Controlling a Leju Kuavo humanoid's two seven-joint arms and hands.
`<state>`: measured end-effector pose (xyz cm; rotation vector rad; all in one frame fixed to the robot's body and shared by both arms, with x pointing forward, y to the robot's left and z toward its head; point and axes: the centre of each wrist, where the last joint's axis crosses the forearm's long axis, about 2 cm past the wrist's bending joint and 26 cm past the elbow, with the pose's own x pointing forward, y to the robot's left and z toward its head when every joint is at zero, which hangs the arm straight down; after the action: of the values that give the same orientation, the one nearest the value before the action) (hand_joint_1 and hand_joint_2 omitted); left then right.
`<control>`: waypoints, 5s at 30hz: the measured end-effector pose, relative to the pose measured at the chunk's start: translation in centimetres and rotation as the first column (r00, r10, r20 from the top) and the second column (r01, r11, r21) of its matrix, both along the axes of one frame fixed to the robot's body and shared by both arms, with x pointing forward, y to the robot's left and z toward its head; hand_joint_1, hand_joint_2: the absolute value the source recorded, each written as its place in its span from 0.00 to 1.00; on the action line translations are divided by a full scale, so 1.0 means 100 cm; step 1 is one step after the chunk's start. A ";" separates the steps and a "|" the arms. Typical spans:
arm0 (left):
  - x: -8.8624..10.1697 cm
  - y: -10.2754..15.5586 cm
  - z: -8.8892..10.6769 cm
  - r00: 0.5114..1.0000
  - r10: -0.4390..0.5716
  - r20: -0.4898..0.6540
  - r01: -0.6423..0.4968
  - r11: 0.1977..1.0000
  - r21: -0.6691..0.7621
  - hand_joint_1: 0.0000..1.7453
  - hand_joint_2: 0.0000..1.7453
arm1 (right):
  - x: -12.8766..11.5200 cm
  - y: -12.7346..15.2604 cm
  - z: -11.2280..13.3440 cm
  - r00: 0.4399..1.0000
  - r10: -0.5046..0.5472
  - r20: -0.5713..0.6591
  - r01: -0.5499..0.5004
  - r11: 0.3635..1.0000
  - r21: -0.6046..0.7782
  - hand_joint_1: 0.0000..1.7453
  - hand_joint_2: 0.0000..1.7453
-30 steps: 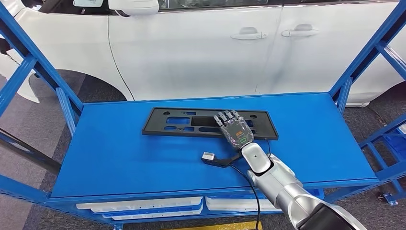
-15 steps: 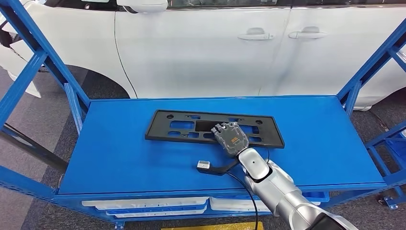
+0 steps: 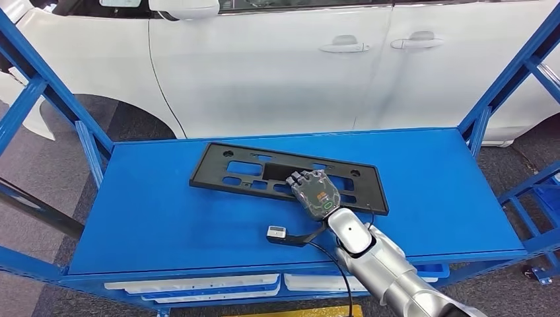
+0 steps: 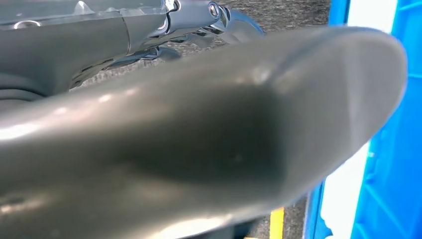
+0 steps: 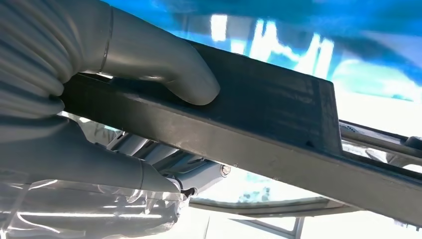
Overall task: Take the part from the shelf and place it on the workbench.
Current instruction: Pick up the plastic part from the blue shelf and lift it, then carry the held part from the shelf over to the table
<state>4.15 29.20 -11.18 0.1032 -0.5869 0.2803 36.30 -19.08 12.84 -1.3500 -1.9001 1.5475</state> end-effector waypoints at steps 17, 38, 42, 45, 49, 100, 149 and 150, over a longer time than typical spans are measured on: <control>0.002 -0.003 0.000 1.000 -0.021 -0.001 0.021 0.999 0.027 0.00 0.00 | -0.007 -0.005 0.022 0.997 0.051 0.065 -0.063 0.975 0.211 1.00 1.00; 0.003 -0.004 0.000 0.995 0.077 0.057 -0.075 0.996 -0.037 0.00 0.00 | -0.078 0.002 0.176 0.059 0.830 0.554 -0.468 -0.467 0.750 1.00 1.00; 0.002 -0.004 0.000 0.994 0.093 0.050 -0.092 0.995 -0.028 0.00 0.00 | -0.076 0.001 0.174 0.047 0.833 0.551 -0.450 -0.475 0.757 1.00 1.00; 0.002 -0.004 0.000 0.994 0.101 0.047 -0.100 0.995 -0.028 0.00 0.00 | -0.075 0.001 0.171 0.046 0.836 0.547 -0.441 -0.474 0.762 1.00 1.00; 0.003 -0.004 0.000 0.994 0.104 0.042 -0.104 0.994 -0.022 0.00 0.00 | -0.074 0.002 0.167 0.060 0.854 0.517 -0.454 -0.438 0.776 1.00 1.00; 0.011 0.000 0.001 0.993 0.093 -0.074 -0.096 0.994 -0.048 0.00 0.00 | -0.074 -0.012 0.158 0.026 0.907 0.419 -0.442 -0.366 0.819 1.00 1.00; 0.007 0.018 0.001 0.987 0.163 -0.014 -0.163 0.986 0.020 0.00 0.00 | -0.075 -0.038 0.150 0.058 0.947 0.315 -0.513 -0.243 0.823 1.00 1.00; 0.007 0.019 0.001 0.986 0.163 -0.018 -0.163 0.986 0.022 0.00 0.00 | -0.075 -0.037 0.151 0.066 0.946 0.318 -0.516 -0.240 0.822 1.00 1.00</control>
<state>4.89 31.14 -11.07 0.1736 -0.5626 0.4318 28.85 -22.82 27.90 1.0640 -2.6111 0.6609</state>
